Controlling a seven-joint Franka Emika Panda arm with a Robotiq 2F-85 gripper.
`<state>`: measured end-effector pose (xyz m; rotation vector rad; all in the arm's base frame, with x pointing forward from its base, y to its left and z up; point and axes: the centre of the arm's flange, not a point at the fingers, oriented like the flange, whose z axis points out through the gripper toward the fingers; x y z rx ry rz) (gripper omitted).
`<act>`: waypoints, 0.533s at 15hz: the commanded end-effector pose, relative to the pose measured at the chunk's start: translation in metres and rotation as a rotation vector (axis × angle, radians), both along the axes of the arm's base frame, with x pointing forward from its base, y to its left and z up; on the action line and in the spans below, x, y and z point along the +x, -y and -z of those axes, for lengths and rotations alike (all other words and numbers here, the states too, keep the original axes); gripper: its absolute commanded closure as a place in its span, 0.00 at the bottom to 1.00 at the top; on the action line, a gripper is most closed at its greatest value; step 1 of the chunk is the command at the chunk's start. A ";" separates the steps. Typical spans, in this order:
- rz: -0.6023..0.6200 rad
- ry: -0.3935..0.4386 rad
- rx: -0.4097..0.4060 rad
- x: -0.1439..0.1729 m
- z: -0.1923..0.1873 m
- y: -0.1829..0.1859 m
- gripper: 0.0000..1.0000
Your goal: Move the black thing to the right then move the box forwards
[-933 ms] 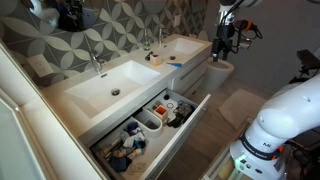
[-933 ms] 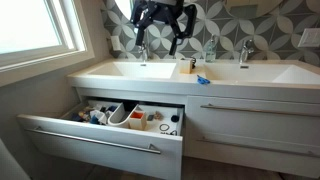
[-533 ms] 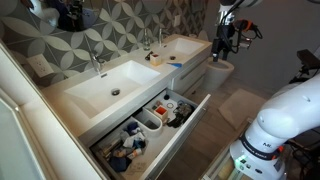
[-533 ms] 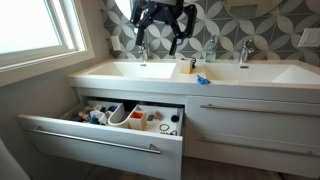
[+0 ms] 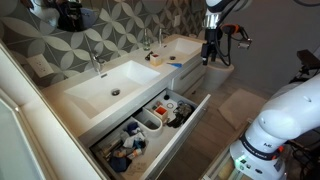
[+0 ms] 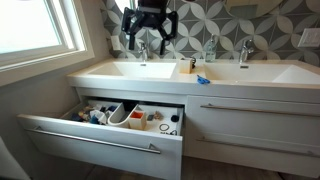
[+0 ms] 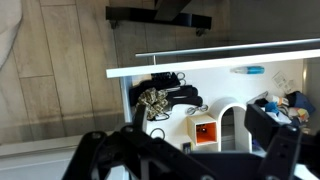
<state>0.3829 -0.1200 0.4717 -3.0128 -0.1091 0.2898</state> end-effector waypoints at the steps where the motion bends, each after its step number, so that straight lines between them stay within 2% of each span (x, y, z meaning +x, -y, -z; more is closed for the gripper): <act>1: -0.087 0.041 -0.084 0.021 0.035 -0.067 0.00; 2: -0.100 0.069 -0.079 0.026 0.044 -0.086 0.00; 4: -0.134 0.174 -0.133 0.035 0.072 -0.116 0.00; 6: -0.163 0.257 -0.145 0.040 0.102 -0.133 0.00; 8: -0.182 0.295 -0.144 0.039 0.126 -0.141 0.00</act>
